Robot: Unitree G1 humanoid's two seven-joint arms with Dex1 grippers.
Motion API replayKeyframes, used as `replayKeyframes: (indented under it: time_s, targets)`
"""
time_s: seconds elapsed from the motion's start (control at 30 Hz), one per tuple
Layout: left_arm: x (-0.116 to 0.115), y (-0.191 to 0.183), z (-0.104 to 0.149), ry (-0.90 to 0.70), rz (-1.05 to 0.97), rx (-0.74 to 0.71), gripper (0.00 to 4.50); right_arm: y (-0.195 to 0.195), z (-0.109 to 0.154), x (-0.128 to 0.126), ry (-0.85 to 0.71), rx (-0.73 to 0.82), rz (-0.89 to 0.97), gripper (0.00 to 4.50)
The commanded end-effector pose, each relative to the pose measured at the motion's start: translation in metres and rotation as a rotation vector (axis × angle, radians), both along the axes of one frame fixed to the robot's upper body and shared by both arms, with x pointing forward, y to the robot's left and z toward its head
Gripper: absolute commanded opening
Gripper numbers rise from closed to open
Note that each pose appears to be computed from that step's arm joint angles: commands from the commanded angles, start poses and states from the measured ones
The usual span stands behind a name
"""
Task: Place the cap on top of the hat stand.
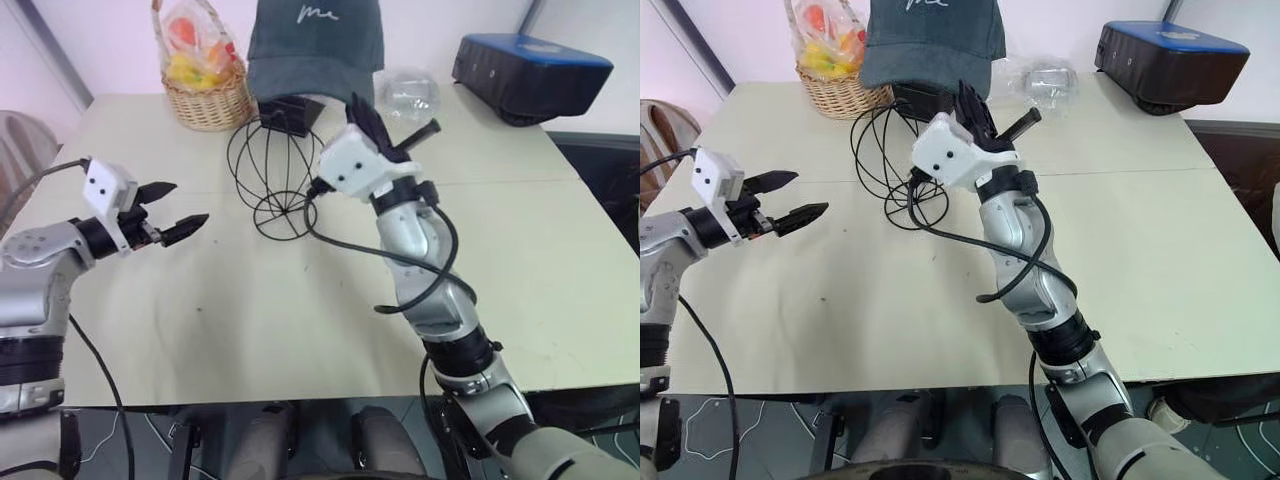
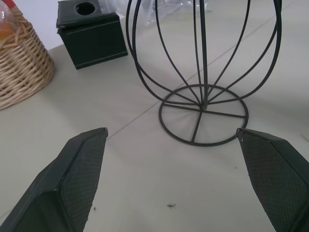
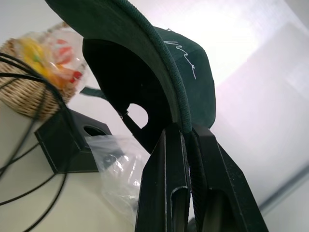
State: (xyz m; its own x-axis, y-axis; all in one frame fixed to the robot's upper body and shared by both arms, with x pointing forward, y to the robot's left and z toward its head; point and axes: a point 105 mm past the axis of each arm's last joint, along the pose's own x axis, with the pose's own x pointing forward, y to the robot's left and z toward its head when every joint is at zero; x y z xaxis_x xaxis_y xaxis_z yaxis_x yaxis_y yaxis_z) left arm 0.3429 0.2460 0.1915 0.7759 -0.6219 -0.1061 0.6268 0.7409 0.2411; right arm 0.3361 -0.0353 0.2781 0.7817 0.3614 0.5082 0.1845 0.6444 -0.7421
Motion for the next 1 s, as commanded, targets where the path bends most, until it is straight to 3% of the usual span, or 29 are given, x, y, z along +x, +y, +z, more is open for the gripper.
replayKeyframes:
  time_s: [0.03, 0.57, 1.0]
  targets:
    - [0.003, -0.002, 0.013, -0.057, -0.006, 0.008, 4.5, 0.011, 0.011, -0.014, -0.081, -0.008, 0.046, 0.01]
    - [0.003, -0.005, 0.019, -0.074, -0.016, -0.01, 4.5, 0.025, -0.023, -0.006, -0.027, -0.046, 0.034, 0.01]
    - [-0.016, -0.009, 0.033, -0.085, -0.064, 0.004, 4.5, 0.015, -0.051, -0.01, 0.015, -0.135, 0.016, 0.01]
